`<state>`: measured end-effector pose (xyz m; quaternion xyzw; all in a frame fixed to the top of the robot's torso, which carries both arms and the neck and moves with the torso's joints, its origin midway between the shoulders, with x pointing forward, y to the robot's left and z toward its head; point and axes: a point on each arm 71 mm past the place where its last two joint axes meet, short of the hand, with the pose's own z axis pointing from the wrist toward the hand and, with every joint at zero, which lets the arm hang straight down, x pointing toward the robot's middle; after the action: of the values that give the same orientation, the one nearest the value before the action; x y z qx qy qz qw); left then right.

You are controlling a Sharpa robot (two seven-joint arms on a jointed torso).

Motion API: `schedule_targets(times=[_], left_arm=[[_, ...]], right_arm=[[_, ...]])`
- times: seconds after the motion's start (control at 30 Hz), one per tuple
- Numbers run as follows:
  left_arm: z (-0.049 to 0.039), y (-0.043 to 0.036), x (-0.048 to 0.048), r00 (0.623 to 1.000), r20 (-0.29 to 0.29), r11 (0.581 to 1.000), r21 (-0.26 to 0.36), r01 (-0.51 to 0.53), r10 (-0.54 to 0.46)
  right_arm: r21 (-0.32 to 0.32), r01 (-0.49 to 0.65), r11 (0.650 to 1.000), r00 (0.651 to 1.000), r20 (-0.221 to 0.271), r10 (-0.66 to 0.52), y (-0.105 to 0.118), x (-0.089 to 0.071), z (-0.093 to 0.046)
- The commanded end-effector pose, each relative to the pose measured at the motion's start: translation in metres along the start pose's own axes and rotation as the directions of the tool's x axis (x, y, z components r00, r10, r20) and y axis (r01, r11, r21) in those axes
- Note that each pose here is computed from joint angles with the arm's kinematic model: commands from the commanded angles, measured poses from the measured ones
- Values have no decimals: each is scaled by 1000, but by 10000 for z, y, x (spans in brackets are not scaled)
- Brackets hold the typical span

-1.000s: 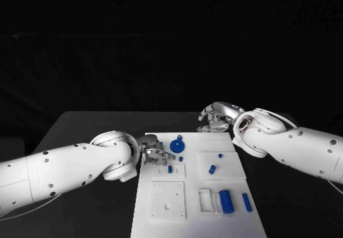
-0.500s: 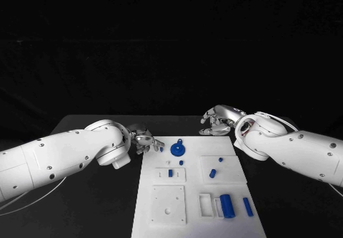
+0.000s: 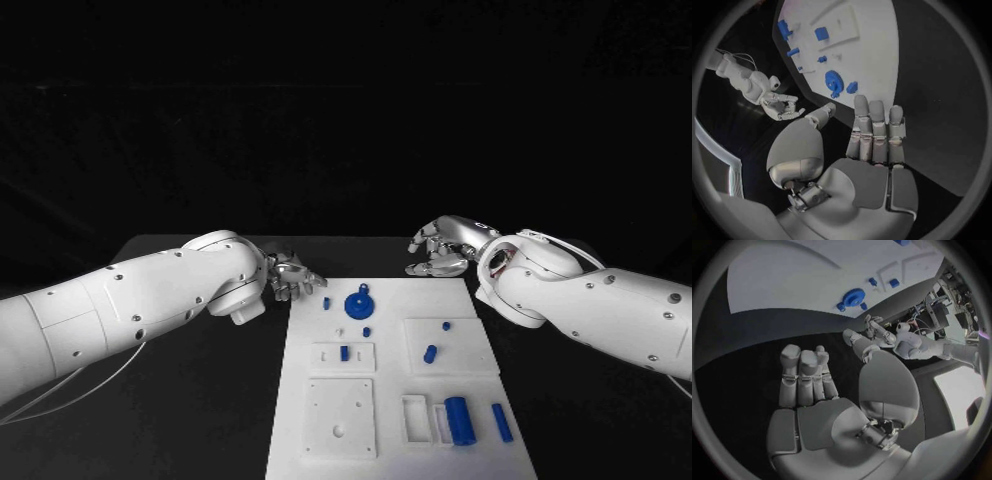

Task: Assemble the parts on the task board

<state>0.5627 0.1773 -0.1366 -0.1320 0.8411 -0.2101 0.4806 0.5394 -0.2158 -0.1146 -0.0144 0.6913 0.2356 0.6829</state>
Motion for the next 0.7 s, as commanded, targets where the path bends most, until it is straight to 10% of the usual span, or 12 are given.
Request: schedule_targets(times=[0.03,0.7], left_arm=[[29,-38,10,999,-26,999,17,-40,40],[150,-114,84,995,-74,997,16,-71,72]], right_arm=[[-12,4,1000,1000,0,-4,17,0,0],[-18,1,1000,1000,9,-1,36,-3,5]])
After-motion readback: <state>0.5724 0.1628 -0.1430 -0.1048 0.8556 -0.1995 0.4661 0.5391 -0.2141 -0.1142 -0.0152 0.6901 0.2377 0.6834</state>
